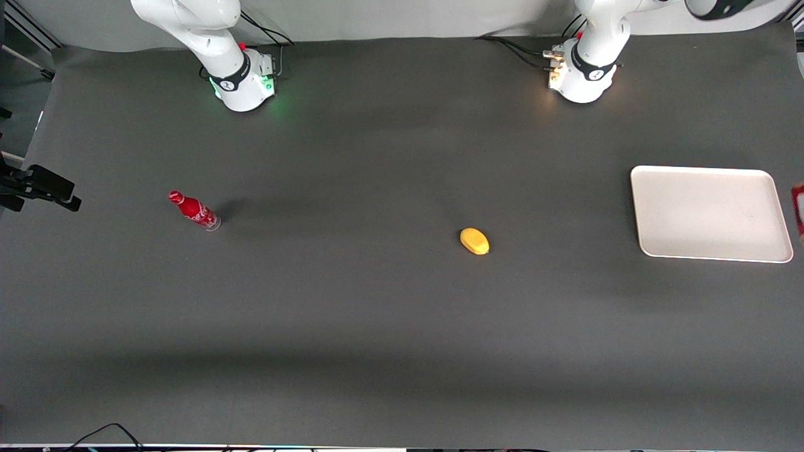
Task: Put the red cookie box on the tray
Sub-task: 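Lift the cookie box with the left gripper and carry it over the tray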
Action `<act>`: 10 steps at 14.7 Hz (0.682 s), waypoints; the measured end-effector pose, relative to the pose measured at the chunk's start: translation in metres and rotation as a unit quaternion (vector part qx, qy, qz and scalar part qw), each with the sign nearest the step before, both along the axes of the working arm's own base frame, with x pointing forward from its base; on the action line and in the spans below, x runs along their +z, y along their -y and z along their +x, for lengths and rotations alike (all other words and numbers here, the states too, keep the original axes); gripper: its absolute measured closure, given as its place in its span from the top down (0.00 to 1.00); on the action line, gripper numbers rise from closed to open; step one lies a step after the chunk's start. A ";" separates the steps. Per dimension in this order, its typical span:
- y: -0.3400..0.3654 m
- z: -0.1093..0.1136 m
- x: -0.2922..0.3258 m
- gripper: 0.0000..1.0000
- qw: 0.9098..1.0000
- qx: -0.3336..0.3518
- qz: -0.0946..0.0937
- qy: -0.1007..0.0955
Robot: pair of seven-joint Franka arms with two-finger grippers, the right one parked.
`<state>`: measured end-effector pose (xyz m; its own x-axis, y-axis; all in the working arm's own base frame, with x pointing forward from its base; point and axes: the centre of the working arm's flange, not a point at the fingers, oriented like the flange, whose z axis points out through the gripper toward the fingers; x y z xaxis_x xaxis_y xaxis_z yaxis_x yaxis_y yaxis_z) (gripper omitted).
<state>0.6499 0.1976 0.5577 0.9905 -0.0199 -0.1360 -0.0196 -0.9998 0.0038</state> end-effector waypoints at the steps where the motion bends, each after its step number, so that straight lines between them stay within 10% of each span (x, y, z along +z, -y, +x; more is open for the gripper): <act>1: 0.000 -0.015 0.021 0.15 1.000 0.003 0.011 -0.010; 5: -0.043 -0.050 0.045 0.15 0.995 -0.044 0.070 -0.051; 10: -0.150 -0.092 -0.035 0.15 0.990 -0.074 0.065 -0.098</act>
